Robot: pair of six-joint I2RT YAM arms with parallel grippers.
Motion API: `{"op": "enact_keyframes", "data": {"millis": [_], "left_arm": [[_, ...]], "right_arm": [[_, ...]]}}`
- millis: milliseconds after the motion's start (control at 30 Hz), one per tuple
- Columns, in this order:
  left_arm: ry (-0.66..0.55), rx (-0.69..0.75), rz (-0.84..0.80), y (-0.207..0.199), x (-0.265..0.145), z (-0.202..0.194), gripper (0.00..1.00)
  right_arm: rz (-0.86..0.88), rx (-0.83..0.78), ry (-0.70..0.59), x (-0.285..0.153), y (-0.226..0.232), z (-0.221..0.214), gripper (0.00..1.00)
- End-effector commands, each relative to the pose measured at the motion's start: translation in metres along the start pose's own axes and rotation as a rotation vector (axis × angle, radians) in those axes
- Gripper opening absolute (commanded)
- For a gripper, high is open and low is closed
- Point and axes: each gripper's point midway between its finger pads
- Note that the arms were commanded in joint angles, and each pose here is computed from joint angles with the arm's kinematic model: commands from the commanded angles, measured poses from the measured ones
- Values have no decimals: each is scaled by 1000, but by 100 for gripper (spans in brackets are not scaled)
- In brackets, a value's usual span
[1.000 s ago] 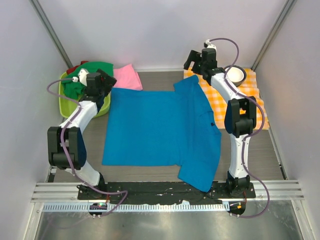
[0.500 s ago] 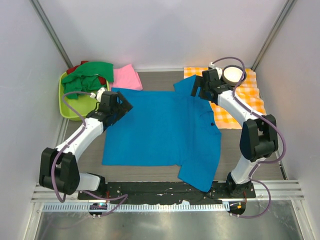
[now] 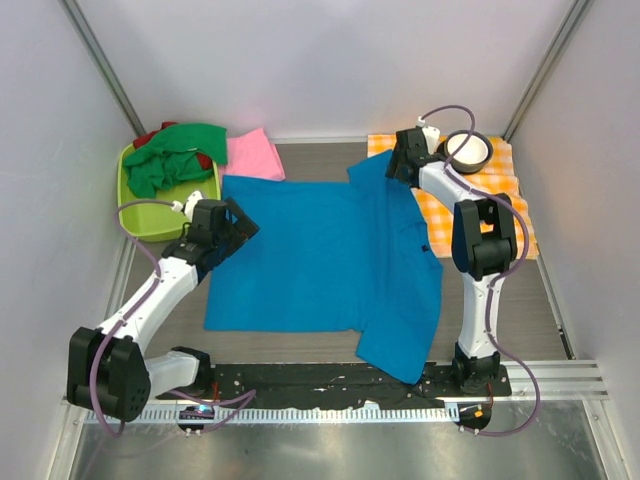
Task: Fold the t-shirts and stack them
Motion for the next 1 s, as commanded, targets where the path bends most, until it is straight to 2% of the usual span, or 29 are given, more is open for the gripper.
{"op": "enact_keyframes", "data": {"millis": [0,67,500,767,800,833,933,967], "left_arm": [[-19,27,-24,-4,2,5,100],[-26,36,-15,-6,4,7,100],[1,25,8,-4,20,1,100],[8,23,9,-3,23,-2,100],[9,24,10,-2,23,-3,100],[6,25,8,-3,23,-2,100],[10,26,11,-1,23,-3,100],[10,26,11,-1,23,-3,100]], "right_arm": [[-52,18,-97,9,-8,52,76],[-62,-3,-73,21,-5,45,72],[39,-10,37,40,13,-1,66],[19,-28,76,49,9,-18,47],[16,-27,77,49,9,-18,44],[8,-27,79,50,7,-20,36],[3,-30,77,49,6,-19,26],[-9,-30,74,50,4,-19,25]]}}
Point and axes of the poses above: each gripper's point midway between its finger pads, its own x axis out along the fingers, its own y axis along the line the jaws close on, z = x × y, and after that the axes turned 7 degrees about -x, right-handed
